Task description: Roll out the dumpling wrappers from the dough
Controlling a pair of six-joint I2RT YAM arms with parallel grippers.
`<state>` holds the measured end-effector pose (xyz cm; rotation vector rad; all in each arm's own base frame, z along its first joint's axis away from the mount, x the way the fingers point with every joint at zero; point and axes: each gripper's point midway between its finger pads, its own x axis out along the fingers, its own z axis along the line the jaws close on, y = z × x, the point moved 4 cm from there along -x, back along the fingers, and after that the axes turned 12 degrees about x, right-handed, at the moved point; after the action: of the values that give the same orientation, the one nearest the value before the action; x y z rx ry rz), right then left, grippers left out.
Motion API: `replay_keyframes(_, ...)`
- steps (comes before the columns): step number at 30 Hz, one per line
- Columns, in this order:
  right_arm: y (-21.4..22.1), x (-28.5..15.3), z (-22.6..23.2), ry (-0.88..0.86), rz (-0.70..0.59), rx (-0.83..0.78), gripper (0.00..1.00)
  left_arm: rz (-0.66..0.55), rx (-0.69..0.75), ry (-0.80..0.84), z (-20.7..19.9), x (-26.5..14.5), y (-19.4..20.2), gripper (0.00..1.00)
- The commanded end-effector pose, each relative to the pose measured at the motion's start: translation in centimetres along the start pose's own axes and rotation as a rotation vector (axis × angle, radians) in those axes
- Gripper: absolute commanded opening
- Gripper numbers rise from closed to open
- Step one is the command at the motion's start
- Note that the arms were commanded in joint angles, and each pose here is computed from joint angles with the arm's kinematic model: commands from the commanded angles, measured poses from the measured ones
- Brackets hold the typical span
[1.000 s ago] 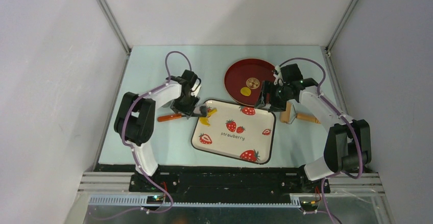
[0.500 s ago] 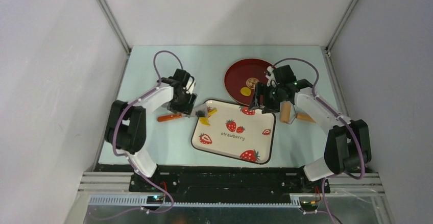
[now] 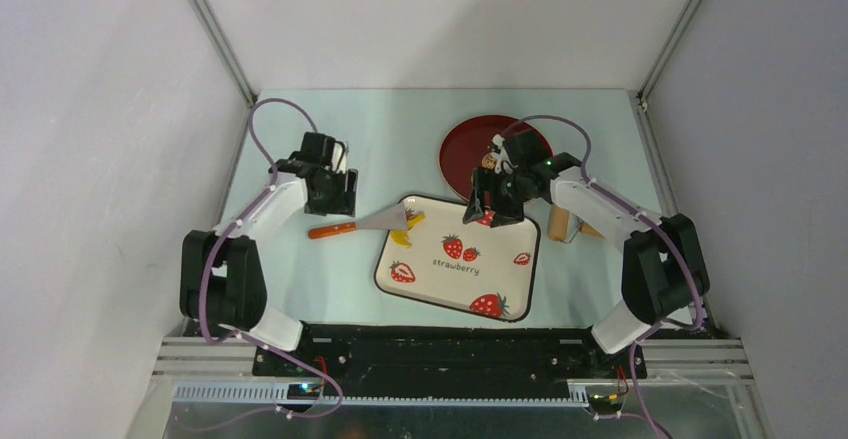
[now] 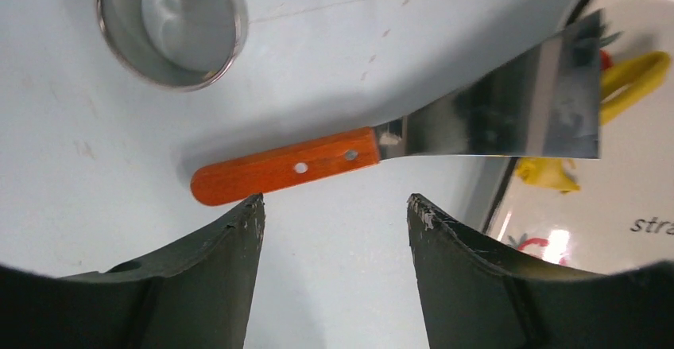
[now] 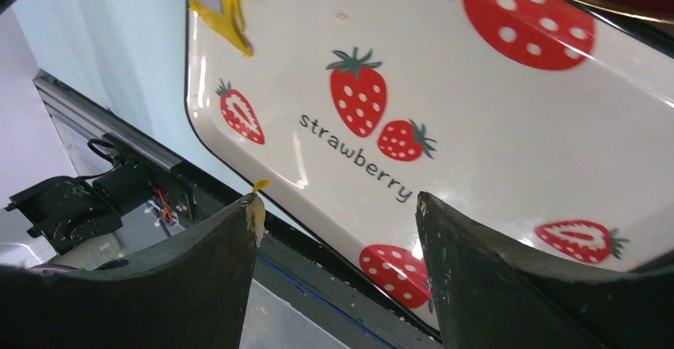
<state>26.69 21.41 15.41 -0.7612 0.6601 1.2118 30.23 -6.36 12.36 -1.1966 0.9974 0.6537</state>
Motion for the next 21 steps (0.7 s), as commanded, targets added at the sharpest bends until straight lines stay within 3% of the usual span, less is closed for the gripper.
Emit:
replay_keyframes(1, -1.2, 0.6, 3.3, -0.053, -0.036, -0.045, 0.75, 0.037, -0.097, -0.014, 1.6, 0.7, 1.5, 0.70)
replay_keyframes(9, -1.7, 4.6, 7.0, -0.071, 0.035, -0.075, 0.73, 0.099, -0.323, -0.052, 5.1, 2.5, 2.8, 0.68)
replay_keyframes(14, -2.2, 6.9, 9.0, -0.078, 0.077, -0.092, 0.73, 0.056, -0.484, 0.017, 7.4, 2.3, 3.5, 0.69)
replay_keyframes(21, -2.7, 8.1, 10.1, -0.104, 0.099, -0.091, 0.73, 0.015, -0.284, -0.045, 8.4, 1.1, 3.5, 0.71)
